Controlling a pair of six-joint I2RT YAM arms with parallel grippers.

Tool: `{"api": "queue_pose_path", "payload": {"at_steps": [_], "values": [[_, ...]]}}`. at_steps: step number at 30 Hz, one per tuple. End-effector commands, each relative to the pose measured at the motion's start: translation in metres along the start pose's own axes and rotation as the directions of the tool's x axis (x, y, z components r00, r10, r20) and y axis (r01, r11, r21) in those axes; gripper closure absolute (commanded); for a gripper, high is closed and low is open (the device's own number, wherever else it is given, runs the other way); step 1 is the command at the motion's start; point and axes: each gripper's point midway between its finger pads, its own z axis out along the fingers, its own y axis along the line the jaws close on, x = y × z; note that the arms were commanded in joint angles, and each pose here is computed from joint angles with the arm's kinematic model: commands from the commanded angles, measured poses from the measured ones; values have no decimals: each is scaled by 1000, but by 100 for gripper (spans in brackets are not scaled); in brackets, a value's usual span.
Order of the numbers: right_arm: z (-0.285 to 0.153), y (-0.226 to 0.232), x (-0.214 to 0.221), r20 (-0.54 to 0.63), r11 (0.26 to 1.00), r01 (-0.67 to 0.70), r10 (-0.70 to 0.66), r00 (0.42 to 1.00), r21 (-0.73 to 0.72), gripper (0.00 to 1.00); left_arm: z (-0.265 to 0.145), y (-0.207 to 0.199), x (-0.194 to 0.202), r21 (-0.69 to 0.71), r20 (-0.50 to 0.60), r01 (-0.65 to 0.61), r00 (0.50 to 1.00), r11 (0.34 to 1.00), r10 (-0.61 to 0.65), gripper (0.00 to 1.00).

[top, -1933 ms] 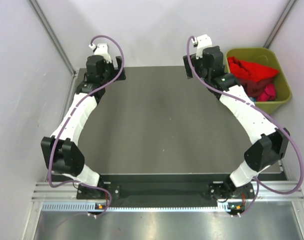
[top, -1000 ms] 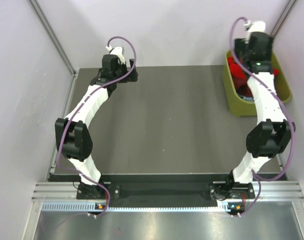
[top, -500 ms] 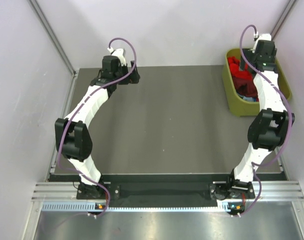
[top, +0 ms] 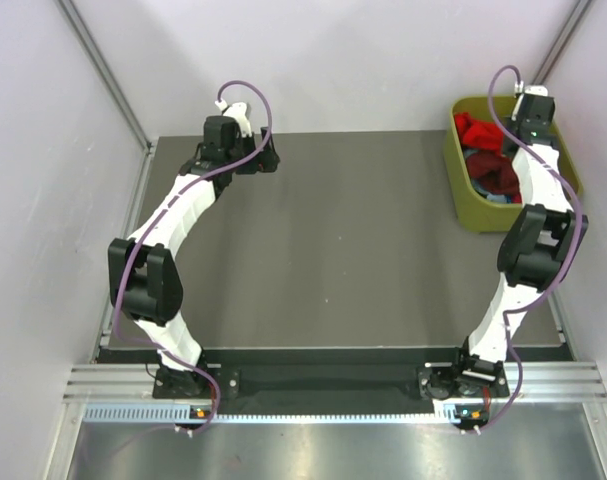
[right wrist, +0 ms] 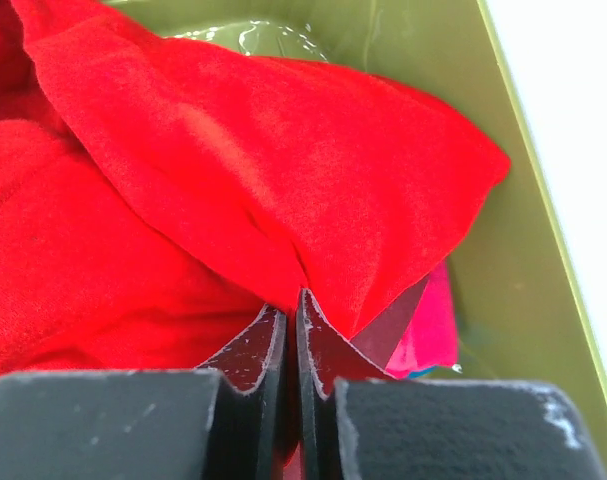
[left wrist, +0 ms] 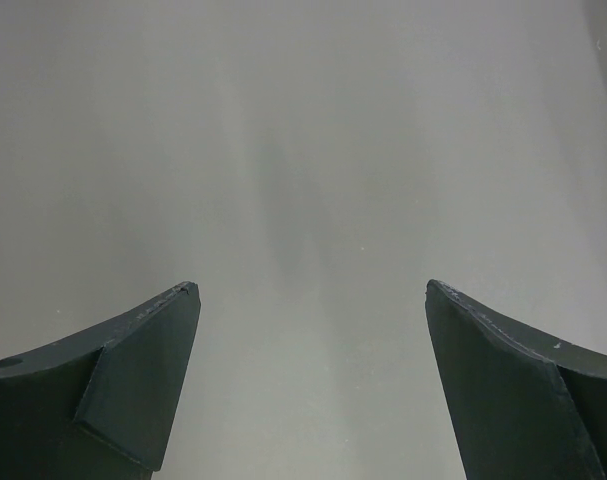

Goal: Fold and stack the t-shirts
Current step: Grab the tshirt from the pile, then move the tshirt to the center of the board

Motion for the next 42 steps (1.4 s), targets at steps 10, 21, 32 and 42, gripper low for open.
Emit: {"api": "queue_pose_path", "payload": {"at_steps": [10, 21, 32, 42], "values": [[-193, 6, -172, 517, 999, 36, -10, 856, -40, 100, -9, -13, -16, 55, 54, -16, 998, 998, 13, 1], [-364, 123, -215, 747, 875, 277, 132, 652, -396, 100, -13, 51, -21, -197, 62, -83, 993, 977, 97, 1], [-462, 209, -209, 698, 603, 428, 326, 638, -673, 100, -22, 73, -33, -313, 107, -65, 989, 947, 103, 1], [-404, 344, -75, 508, 319, 467, 54, 860, -825, 48, -36, 110, -53, -371, 165, 23, 986, 928, 41, 1]]}}
